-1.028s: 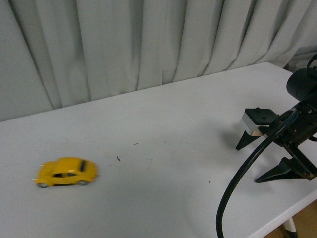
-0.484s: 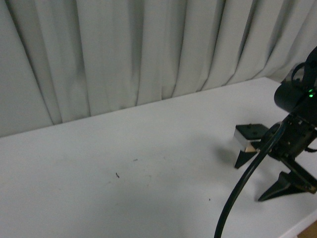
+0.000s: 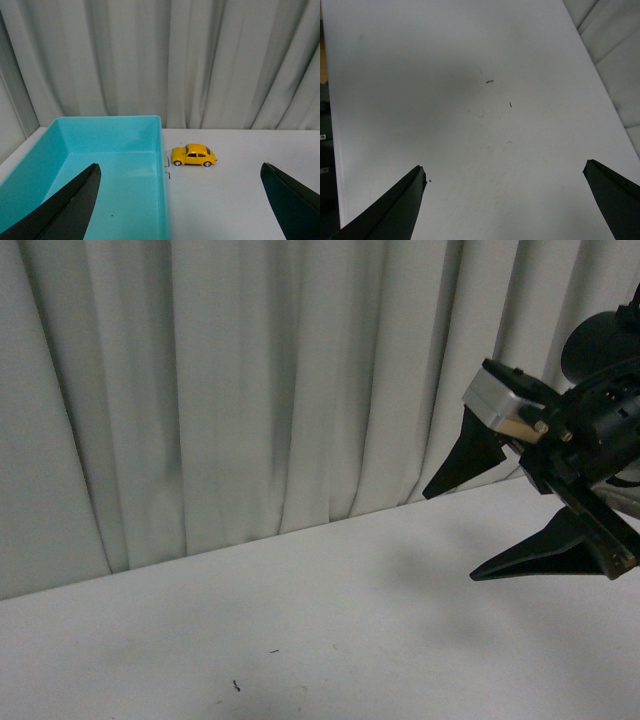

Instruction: Wind up and store yellow beetle toy

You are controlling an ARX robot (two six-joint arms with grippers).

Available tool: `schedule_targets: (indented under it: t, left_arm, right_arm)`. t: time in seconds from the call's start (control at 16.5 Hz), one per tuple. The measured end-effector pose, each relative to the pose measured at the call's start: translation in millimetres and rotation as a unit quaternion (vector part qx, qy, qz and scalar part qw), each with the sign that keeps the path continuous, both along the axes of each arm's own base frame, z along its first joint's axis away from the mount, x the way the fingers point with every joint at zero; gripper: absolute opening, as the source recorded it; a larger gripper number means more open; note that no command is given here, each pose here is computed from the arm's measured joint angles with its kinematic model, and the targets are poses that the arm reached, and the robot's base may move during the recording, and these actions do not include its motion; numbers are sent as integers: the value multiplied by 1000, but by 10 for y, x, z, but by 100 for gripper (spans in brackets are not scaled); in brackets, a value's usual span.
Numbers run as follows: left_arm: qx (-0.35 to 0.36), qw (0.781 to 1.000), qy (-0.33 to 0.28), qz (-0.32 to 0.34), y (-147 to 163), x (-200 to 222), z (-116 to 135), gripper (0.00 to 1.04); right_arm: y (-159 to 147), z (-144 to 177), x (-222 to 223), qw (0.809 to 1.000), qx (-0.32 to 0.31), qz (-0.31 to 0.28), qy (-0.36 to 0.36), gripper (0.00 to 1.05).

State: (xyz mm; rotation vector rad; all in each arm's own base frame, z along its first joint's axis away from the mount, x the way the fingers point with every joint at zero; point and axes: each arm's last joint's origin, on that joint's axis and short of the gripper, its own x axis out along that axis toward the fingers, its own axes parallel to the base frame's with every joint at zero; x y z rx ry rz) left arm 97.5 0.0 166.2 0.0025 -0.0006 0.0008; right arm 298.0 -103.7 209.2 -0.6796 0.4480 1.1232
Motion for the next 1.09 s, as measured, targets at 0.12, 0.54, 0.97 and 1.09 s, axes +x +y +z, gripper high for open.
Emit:
schedule_targets:
  t: [0.12,0.54,0.97,1.09]
  left_arm:
    - [0,1000,0,0,0,0,0,98]
    - [0,1000,0,-2,-1,0,0,98]
    - [0,1000,0,0,0,0,0,98]
    - [0,1000,0,0,0,0,0,98]
  right_arm:
    - [135,253,-131,1000,4,13,-22,98]
    - [994,83,-1205,802,211,-486,-275,31]
    - [1038,-264,-1631,773,305,-516,-209,2]
    - [1038,-314,-1684,773,304,-517,-207,2]
